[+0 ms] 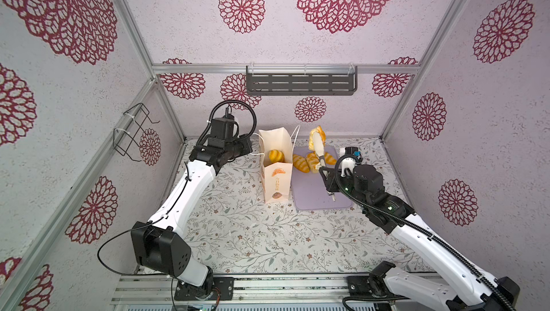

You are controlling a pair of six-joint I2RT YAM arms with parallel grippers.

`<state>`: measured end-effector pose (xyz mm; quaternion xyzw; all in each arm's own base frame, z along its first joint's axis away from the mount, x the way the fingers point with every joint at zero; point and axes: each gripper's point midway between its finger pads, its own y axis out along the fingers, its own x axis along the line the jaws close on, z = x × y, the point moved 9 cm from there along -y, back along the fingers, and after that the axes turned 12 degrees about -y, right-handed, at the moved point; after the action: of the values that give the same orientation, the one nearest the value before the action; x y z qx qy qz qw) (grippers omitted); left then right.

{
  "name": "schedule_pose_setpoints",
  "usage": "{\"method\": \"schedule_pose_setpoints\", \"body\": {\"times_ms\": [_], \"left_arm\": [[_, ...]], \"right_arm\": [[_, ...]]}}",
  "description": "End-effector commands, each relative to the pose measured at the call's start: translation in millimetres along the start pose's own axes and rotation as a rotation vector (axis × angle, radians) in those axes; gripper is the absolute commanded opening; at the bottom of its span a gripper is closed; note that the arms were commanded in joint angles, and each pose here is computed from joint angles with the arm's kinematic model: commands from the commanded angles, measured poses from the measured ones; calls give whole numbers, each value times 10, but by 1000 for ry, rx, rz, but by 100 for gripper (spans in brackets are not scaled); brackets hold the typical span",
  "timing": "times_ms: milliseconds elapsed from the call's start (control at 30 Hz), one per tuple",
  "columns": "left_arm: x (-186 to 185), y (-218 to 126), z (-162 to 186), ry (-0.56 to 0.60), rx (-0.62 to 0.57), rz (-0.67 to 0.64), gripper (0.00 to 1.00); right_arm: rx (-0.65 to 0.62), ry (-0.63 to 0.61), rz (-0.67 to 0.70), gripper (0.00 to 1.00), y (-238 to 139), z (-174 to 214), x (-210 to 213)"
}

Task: Place the fake bread into the paper bag
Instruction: 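Lift the knotted bun with the tongs and carry it toward the bag, then lower the knotted bun into the bag opening held by the left gripper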

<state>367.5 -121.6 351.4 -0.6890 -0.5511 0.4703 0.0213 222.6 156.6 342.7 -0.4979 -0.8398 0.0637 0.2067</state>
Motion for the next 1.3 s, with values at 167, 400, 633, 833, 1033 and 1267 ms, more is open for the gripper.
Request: {"method": "schedule_pose_setpoints", "body": {"times_ms": [167,400,633,833,1033,1267], "left_arm": [[-55,-20,-2,22,-1,13,0],[-55,-25,0,24,-1,14,0],[-63,-36,-9,25,-6,15,0],[-62,-36,-9,26,-6,15,0],[-57,-28,-5,24,-3,14,0],[-60,-28,-5,27,-3,13,0]], "right_arm": [[-210,-33,-60,3,-158,-516,246],[-232,-53,-95,3,-122,-594,372],[-228,-83,-124,3,-50,-633,516],[-217,-107,-137,3,17,-618,615],[-198,-131,-147,3,93,-582,713],[-173,-160,-147,3,188,-526,800]]}}
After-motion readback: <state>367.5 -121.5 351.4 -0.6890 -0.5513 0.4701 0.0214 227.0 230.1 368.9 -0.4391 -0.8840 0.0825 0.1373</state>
